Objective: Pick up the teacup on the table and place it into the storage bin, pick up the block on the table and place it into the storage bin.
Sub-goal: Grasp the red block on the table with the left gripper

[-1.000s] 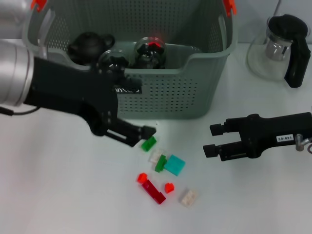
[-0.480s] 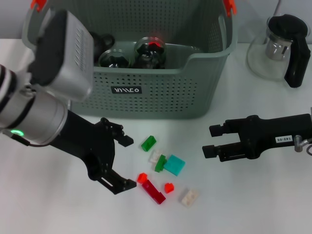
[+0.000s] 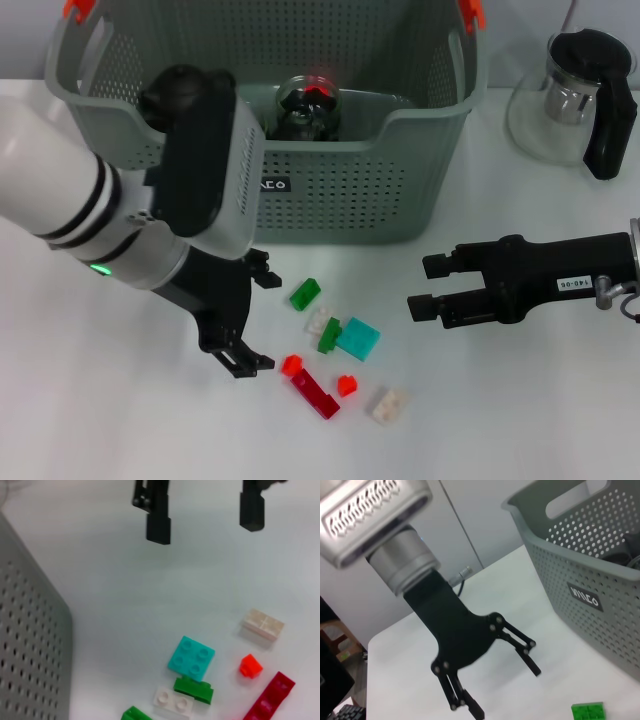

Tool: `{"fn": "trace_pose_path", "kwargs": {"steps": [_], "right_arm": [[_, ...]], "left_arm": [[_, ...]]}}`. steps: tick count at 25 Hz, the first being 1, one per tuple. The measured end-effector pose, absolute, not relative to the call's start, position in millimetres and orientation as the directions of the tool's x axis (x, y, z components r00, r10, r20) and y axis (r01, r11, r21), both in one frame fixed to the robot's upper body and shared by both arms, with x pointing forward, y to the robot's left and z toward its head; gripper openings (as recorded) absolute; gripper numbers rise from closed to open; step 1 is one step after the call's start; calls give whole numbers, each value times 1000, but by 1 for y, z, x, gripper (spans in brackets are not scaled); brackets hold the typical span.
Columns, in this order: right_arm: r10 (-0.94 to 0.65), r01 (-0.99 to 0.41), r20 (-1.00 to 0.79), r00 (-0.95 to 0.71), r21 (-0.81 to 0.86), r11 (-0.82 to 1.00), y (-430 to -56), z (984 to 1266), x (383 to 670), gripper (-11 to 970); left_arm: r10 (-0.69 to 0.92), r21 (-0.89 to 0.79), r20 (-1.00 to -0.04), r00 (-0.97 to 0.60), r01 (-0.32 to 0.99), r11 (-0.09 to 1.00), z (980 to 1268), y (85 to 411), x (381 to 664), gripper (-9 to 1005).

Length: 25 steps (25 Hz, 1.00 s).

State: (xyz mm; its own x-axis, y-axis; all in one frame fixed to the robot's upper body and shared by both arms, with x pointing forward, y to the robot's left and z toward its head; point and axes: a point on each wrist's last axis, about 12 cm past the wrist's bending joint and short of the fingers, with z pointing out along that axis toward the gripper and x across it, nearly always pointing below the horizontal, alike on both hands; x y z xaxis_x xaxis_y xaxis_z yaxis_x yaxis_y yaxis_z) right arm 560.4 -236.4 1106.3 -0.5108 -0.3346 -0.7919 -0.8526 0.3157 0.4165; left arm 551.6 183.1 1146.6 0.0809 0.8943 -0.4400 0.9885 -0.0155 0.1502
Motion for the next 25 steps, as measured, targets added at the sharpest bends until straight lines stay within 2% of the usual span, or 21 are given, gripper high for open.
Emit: {"fn": "trace_pose_path", "kwargs": {"steps": [11, 22, 25], "right_arm": [[-317, -849, -797, -514, 422, 316, -235, 1105, 559, 823], [-316, -848, -796, -516, 425, 316, -234, 1105, 559, 823], [-316, -849, -796, -516, 425, 315, -234, 1105, 558, 822]], "left_arm": [[907, 184, -379, 186, 975, -123, 1130, 167, 551, 936], [913, 182, -341, 222, 969, -168, 1121, 158, 551, 895], [919, 187, -322, 229, 967, -175, 1119, 157, 551, 842]]}}
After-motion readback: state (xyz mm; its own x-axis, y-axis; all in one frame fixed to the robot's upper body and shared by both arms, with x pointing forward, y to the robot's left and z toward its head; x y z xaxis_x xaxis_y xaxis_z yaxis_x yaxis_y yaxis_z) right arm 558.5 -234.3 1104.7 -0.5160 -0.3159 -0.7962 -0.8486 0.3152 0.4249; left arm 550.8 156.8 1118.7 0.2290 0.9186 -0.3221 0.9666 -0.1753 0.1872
